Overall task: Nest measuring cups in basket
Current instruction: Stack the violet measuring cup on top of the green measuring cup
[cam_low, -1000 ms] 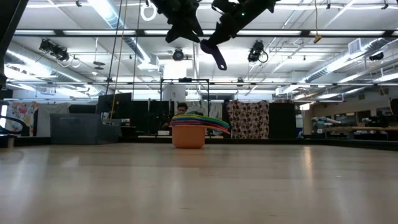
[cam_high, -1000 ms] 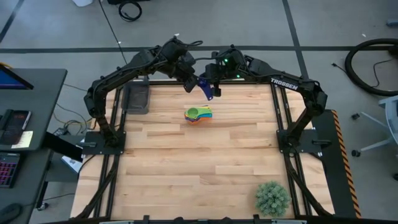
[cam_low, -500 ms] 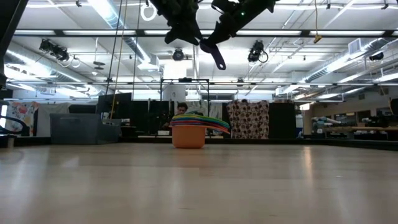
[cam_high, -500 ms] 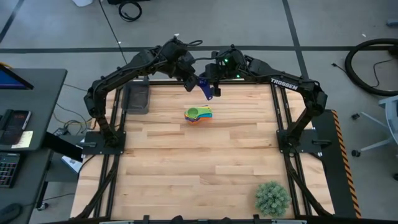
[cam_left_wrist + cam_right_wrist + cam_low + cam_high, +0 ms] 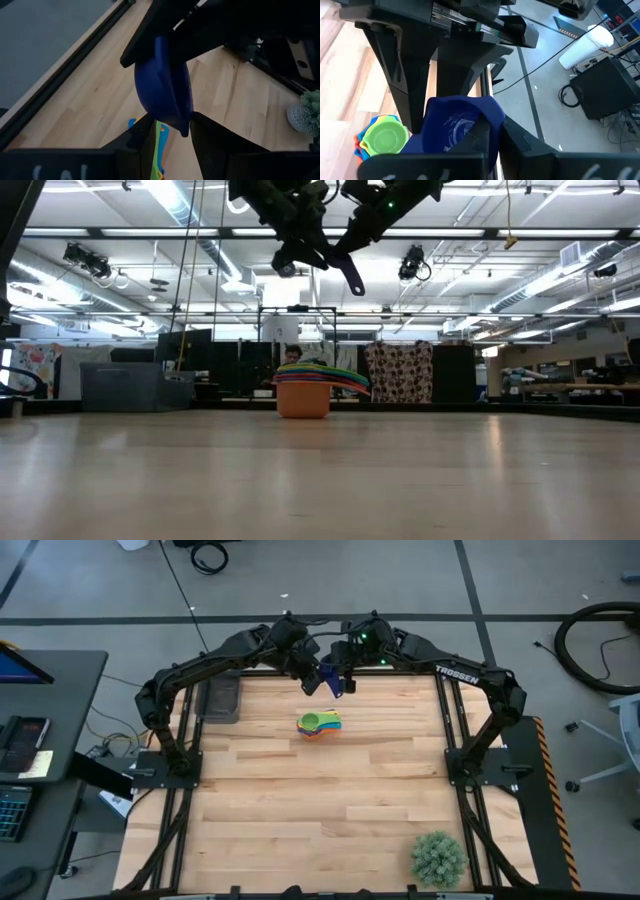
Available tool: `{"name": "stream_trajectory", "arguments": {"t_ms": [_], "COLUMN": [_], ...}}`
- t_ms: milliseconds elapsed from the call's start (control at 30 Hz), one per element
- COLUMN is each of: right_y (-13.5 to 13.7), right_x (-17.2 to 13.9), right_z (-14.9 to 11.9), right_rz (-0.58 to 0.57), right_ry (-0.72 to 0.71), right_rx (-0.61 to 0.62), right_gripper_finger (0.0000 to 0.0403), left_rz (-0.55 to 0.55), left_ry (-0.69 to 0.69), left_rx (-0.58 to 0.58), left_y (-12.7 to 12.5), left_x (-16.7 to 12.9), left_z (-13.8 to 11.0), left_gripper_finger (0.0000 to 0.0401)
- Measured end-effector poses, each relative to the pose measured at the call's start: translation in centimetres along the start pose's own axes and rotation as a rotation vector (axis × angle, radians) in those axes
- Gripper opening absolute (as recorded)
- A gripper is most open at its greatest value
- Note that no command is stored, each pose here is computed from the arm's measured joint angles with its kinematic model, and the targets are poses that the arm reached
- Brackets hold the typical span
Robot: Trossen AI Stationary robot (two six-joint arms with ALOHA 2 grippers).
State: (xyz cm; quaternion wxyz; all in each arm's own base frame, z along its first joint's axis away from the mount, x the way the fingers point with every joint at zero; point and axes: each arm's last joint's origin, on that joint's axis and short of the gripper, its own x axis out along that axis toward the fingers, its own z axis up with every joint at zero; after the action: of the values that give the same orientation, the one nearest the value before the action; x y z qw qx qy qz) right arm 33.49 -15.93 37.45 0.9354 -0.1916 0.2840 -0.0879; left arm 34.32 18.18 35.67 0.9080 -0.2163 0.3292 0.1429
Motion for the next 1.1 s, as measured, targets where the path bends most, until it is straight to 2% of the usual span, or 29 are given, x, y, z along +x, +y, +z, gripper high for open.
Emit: {"name": "stream_trajectory", "arguments": {"t_ms": [600, 867, 1100], "right_y": [-0.2, 0.3, 0.5], "right_x": [-0.3, 0.2, 0.1], "right_z": [0.2, -0.2, -0.1], "right_rz": [-0.032, 0.047, 0.04], "right_ry": [0.009, 0.004, 0.011], "right_rx": [-0.029, -0.029, -0.04], "right_gripper_finger": [0.0021, 0.0021, 0.0021], "left_rz": [-0.002, -0.009, -0.023], "left_ry": [-0.066, -0.151, -0.115], "left_rx": [-0.005, 0.004, -0.028], "left_y": [0.0, -0.3, -0.5], "left_x": [-1.3, -2.5, -2.0], "left_z": [0.6, 1.4, 1.1], "left_gripper_finger": [0.0126, 0.0126, 0.0126]}}
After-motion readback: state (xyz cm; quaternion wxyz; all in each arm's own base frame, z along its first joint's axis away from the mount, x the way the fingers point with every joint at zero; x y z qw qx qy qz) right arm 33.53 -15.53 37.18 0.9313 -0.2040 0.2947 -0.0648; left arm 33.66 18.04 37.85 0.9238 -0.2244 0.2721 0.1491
